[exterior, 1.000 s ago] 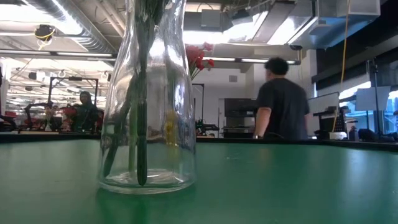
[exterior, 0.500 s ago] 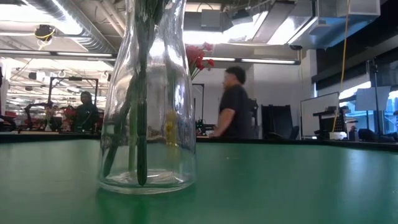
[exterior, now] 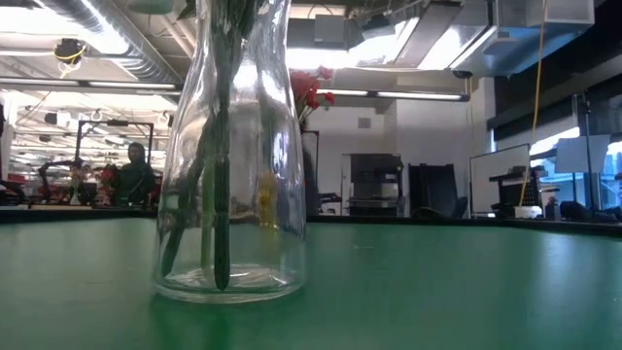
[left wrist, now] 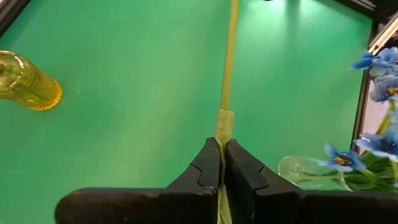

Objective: Sort flowers into vase by color
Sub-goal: Put the white tulip into the transparent vase

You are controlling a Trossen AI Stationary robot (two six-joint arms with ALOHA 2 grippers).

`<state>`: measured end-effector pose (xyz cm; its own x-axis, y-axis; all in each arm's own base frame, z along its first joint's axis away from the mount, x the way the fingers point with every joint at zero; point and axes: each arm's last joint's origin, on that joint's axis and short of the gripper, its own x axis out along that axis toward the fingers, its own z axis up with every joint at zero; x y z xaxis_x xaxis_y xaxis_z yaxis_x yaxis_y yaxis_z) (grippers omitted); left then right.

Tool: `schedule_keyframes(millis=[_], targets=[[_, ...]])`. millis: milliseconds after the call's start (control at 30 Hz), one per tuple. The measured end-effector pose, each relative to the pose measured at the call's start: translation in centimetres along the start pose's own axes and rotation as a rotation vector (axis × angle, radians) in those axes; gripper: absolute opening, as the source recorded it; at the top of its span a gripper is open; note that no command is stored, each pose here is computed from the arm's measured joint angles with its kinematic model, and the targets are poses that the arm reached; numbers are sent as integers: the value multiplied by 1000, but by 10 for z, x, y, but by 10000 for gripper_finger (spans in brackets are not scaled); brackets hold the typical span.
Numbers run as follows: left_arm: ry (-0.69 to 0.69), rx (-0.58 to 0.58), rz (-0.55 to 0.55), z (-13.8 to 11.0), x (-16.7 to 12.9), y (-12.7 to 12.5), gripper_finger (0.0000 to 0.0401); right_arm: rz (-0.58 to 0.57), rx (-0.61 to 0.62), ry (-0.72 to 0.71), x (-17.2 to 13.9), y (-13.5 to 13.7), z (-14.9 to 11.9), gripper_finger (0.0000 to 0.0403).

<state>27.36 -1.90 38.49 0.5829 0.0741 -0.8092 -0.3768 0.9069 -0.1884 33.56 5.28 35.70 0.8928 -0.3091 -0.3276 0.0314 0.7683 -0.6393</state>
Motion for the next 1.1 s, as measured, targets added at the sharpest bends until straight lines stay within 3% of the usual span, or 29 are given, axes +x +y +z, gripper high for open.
schedule_keyframes(millis=[967,1100], targets=[[20,39,-63,-4,0,-11,4,1,-3,20,2,2,-2,172],[17,39,-65,-4,0,-11,4,12,-15,36,2,3,-4,151]])
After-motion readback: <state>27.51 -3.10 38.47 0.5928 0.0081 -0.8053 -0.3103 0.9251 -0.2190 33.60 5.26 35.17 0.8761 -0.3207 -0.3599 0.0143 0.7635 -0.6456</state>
